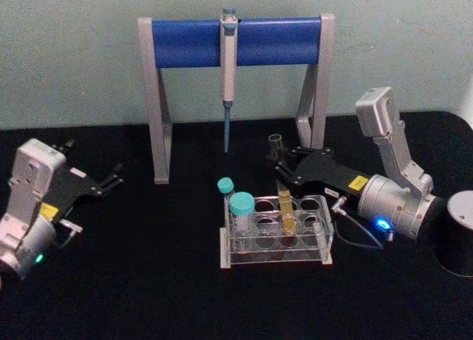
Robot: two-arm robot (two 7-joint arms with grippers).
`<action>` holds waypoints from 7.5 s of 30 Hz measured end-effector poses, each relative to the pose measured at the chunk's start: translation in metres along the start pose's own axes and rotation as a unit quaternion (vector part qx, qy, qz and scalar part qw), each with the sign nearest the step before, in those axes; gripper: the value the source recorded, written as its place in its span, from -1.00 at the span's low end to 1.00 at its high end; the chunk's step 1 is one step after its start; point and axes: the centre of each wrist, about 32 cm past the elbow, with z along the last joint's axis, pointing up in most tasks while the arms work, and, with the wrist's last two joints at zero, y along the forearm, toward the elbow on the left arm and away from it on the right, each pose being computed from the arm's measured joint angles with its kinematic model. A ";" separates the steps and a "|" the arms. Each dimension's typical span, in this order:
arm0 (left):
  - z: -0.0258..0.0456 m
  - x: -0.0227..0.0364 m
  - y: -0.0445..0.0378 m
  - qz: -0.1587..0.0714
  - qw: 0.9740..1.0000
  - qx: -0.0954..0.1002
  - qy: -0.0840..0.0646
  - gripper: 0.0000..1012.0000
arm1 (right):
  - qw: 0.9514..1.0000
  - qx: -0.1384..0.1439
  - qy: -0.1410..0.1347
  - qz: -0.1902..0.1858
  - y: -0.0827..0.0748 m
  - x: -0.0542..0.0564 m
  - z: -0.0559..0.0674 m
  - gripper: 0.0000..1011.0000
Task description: Pick up the test tube from the test tube rack, shake it, then place it back into the test tube rack.
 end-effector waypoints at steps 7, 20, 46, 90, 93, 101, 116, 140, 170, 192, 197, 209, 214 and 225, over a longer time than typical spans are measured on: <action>0.0000 0.0000 0.0000 0.000 1.000 0.000 0.000 0.98 | 1.000 0.024 0.004 0.008 -0.006 0.000 0.003 -0.54; 0.0000 0.0000 0.0000 0.000 1.000 0.000 0.000 0.98 | 0.993 0.121 0.007 0.002 -0.025 0.002 0.027 -0.54; 0.0000 0.0000 0.0000 0.000 1.000 0.000 0.000 0.98 | 0.979 0.190 -0.040 -0.059 -0.030 0.000 0.026 -0.54; 0.0000 0.0000 0.0000 0.000 1.000 0.000 0.000 0.98 | 0.993 0.073 -0.090 0.002 -0.076 0.030 0.046 -0.54; 0.0000 0.0000 0.0000 0.000 1.000 0.000 0.000 0.98 | 0.985 0.070 -0.149 -0.041 -0.074 0.023 0.047 -0.54; 0.0000 0.0000 0.0000 0.000 1.000 0.000 0.000 0.98 | 0.969 0.108 -0.191 -0.117 -0.053 0.010 0.038 -0.54; 0.0000 0.0000 0.0000 0.000 1.000 0.000 0.000 0.98 | 0.986 0.165 -0.006 -0.013 -0.036 0.020 0.031 -0.54; 0.0000 0.0000 0.0000 0.000 1.000 0.000 0.000 0.98 | 0.991 0.103 -0.083 -0.036 -0.063 0.030 0.036 -0.54; 0.0000 0.0000 0.0000 0.000 1.000 0.000 0.000 0.98 | 0.978 0.177 0.066 0.086 -0.037 0.033 0.025 -0.54; 0.0000 0.0000 0.0000 0.000 1.000 0.000 0.000 0.98 | 0.989 0.097 -0.099 -0.047 -0.059 0.028 0.043 -0.54; 0.0000 0.0000 0.0000 0.000 1.000 0.000 0.000 0.98 | 0.985 0.111 -0.106 -0.081 -0.043 0.021 0.040 -0.54; 0.0000 0.0000 0.0000 0.000 1.000 0.000 0.000 0.98 | 0.988 0.147 -0.024 -0.033 -0.014 0.010 0.036 -0.54; 0.0000 0.0000 0.0000 0.000 1.000 0.000 0.000 0.98 | 0.989 0.144 0.030 0.031 -0.020 0.018 0.036 -0.54; 0.0000 0.0000 0.0000 0.000 1.000 0.000 0.000 0.98 | 0.994 0.086 0.042 0.061 -0.053 0.038 0.039 -0.54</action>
